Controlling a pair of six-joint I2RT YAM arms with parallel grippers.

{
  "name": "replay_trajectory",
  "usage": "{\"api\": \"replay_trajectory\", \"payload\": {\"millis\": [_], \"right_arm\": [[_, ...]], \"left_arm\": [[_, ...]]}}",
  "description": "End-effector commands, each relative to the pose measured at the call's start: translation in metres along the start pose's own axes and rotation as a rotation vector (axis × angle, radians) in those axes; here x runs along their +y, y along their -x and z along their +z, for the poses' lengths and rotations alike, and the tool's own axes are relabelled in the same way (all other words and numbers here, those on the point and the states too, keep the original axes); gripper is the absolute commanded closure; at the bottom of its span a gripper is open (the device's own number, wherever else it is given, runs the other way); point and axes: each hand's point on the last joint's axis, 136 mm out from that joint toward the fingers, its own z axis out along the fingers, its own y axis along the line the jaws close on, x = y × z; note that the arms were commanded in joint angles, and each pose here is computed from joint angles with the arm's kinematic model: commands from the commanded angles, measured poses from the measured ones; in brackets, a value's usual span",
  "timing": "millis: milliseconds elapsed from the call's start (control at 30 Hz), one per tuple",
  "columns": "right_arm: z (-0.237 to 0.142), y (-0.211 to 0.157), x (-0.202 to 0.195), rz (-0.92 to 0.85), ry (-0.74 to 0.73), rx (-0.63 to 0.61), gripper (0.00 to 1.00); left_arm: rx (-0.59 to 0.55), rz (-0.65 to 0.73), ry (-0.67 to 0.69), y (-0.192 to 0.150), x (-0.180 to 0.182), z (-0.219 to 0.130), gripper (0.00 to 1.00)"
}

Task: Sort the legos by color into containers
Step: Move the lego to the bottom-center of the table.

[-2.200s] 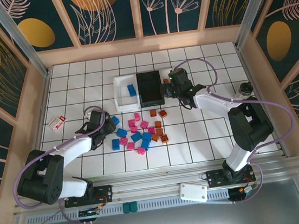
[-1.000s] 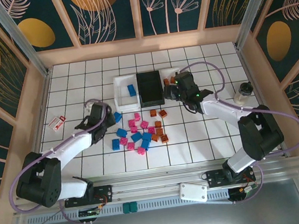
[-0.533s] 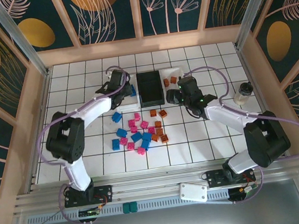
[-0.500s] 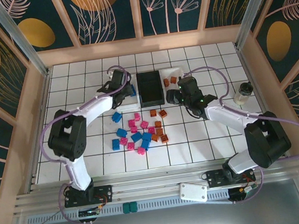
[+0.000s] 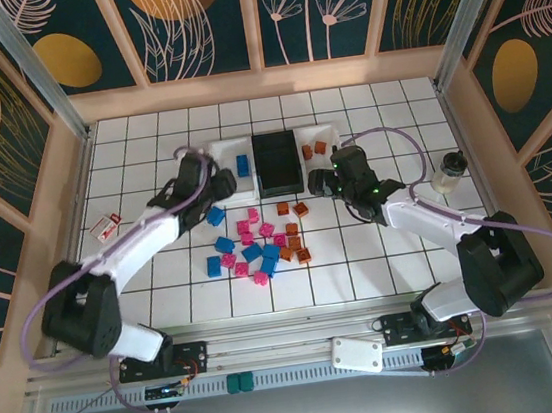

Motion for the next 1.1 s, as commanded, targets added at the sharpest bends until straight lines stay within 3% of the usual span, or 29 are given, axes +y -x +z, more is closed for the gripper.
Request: {"api": "replay_trajectory", "payload": {"millis": [0, 233, 800, 1000, 1067], "right_arm": [[-0.005, 0.002, 0.007, 0.007, 0.038, -0.019, 0.26], [0.002, -0.004, 0.007, 0.011, 0.048, -0.009, 0.26], [-0.001, -0.002, 0.003, 0.009, 0.026, -0.019, 0.27], [-0.001, 0.001, 0.006, 0.012, 0.034, -0.024, 0.27], [0.0, 0.0, 0.005, 0.01, 0.031, -0.022, 0.27]], "left_arm": [[0.135, -0.053, -0.002, -0.063, 0.027, -0.012, 0.38], [0.231, -0.118, -0.003, -0.133, 0.068, -0.038, 0.36], [0.299, -0.123, 0.102, -0.168, 0.099, -0.028, 0.5], [0.277, -0.134, 0.286, -0.173, 0.136, -0.034, 0.69], [0.25, -0.15, 0.29, -0.168, 0.137, -0.037, 0.7]]}}
